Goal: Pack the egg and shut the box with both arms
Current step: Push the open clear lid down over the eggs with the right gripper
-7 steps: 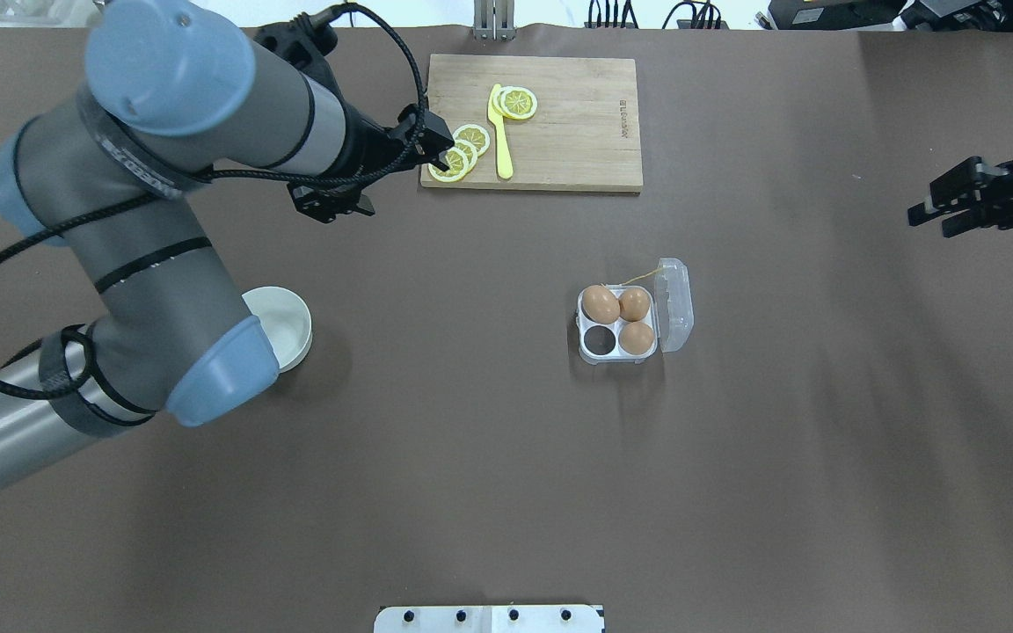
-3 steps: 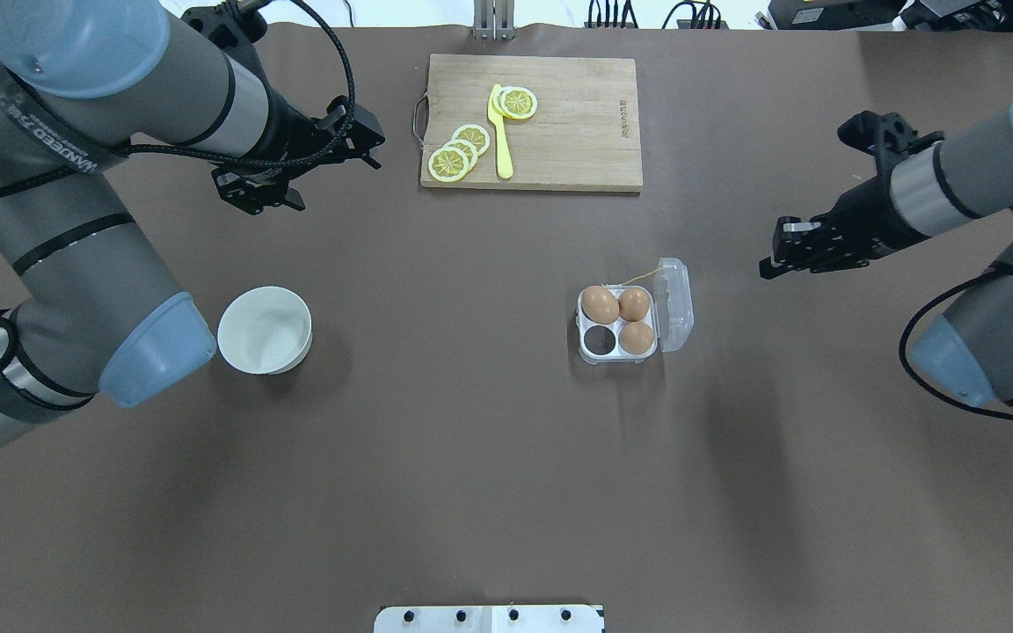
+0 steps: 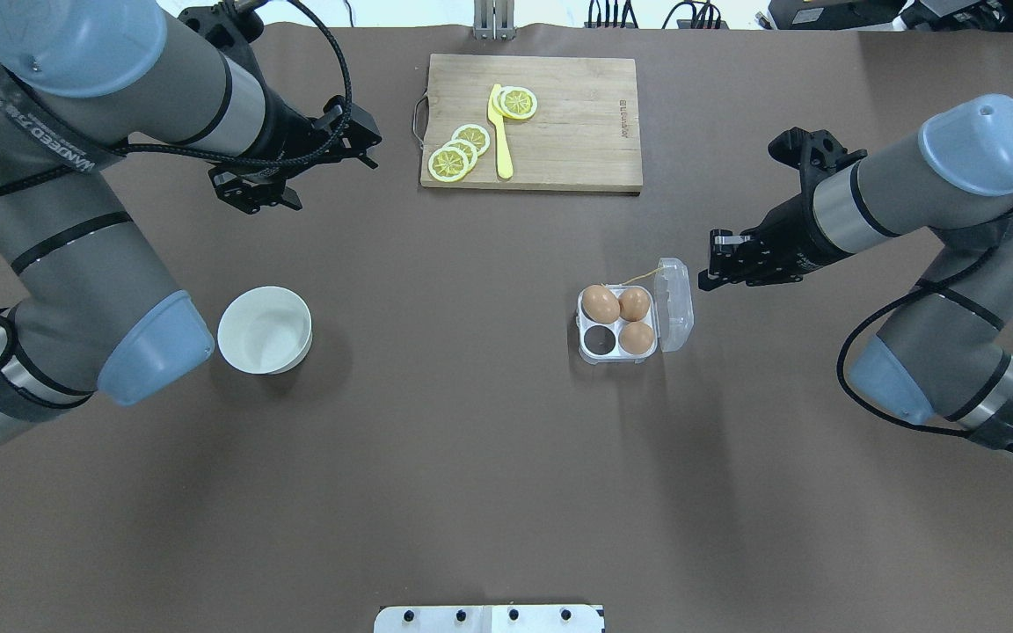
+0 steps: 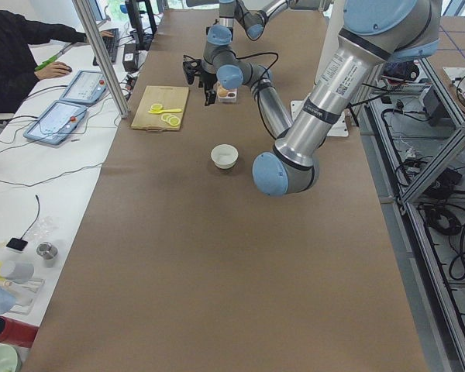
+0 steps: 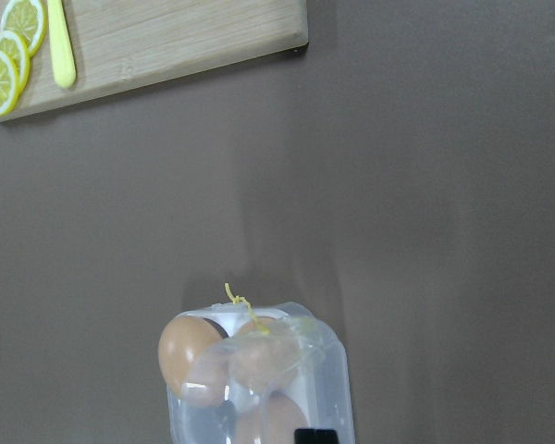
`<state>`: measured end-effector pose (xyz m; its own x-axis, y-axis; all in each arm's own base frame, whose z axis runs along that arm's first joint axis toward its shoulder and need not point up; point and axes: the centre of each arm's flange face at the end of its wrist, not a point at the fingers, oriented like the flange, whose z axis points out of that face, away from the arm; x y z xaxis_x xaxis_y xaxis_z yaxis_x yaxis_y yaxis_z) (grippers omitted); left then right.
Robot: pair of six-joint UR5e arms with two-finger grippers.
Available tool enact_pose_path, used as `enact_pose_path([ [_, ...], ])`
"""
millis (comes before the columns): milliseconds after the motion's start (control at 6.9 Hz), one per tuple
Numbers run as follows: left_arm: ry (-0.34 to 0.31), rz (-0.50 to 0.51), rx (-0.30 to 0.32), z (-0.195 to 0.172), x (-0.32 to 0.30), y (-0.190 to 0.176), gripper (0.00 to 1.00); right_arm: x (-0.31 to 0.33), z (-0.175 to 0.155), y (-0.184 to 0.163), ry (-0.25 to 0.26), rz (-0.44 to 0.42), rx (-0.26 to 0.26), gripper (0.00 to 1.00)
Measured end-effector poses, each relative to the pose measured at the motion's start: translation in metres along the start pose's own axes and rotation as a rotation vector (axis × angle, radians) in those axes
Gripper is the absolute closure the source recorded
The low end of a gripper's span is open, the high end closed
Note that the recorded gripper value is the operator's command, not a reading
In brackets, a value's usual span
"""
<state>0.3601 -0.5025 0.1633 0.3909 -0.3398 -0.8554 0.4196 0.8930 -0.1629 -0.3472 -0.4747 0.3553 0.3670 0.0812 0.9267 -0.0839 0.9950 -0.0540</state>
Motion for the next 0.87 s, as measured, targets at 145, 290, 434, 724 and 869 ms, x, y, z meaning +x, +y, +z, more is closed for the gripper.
enact_pose_path([
  [145, 0.0, 0.0, -0.001, 0.0, 0.0, 0.0, 0.02, -0.003, 0.005, 0.004, 0.0, -0.003, -0.007, 1.0],
  [290, 0.0, -0.001, -0.001, 0.0, 0.0, 0.0, 0.02, -0.009, 0.012, 0.009, -0.001, -0.009, -0.011, 1.0],
  [434, -0.003, -0.001, -0.002, 0.001, -0.002, -0.001, 0.02, -0.024, 0.02, 0.014, -0.008, -0.007, -0.012, 1.0],
  [724, -0.01, -0.005, -0.001, 0.003, -0.009, -0.003, 0.02, -0.075, 0.042, 0.035, -0.042, 0.019, -0.012, 1.0],
  [869, -0.013, -0.009, 0.003, 0.003, -0.011, -0.006, 0.02, -0.097, 0.052, 0.046, -0.057, 0.02, 0.005, 1.0],
])
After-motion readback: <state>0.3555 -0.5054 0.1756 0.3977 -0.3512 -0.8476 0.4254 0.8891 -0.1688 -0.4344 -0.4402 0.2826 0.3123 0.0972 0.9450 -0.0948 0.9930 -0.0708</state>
